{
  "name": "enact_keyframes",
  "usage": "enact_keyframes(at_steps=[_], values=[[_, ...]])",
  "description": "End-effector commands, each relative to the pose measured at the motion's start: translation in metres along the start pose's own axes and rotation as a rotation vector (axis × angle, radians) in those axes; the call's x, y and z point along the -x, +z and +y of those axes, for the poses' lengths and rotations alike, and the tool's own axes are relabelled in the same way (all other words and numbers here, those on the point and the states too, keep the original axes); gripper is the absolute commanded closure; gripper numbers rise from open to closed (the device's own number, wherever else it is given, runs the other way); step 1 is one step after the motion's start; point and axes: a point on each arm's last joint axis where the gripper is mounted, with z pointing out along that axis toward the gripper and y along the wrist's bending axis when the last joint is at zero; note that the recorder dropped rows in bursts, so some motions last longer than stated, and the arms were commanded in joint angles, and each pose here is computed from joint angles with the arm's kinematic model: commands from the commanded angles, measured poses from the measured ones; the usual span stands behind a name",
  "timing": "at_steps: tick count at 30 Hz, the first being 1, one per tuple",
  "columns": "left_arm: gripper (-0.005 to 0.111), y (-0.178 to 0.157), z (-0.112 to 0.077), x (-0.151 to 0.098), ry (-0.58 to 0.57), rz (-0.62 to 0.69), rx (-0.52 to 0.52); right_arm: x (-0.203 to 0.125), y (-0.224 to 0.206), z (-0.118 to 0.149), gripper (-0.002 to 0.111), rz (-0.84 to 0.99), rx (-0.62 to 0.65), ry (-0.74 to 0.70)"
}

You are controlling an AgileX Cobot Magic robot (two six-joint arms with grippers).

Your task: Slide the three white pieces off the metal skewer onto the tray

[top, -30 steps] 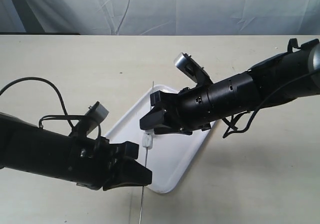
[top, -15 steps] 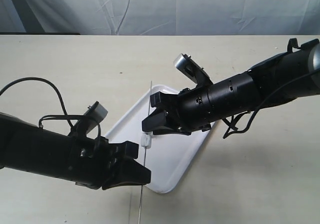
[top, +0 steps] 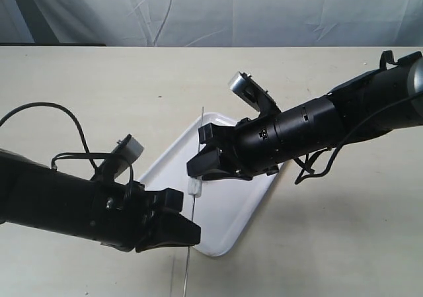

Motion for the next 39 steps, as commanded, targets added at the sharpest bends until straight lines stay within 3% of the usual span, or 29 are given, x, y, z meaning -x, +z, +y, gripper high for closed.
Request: enact_keyframes(at_steps=[1,20,27,39], values=[[0.107,-0.001,-0.004,0.0,0.012,0.002,-0.025,0.001,0.0,0.001,0.077,0.004,0.004,-0.016],[0.107,-0.001,-0.004,0.0,0.032,0.003,-0.027,0.002,0.0,-0.001,0.083,-0.013,-0.022,-0.017],[0.107,-0.001,-0.009,-0.005,0.029,0.044,-0.095,0.005,0.0,-0.005,0.083,-0.04,-0.067,-0.019],[0.107,-0.005,0.011,-0.037,-0.053,0.13,-0.081,0.027,-0.004,-0.002,0.083,-0.134,-0.138,-0.068]])
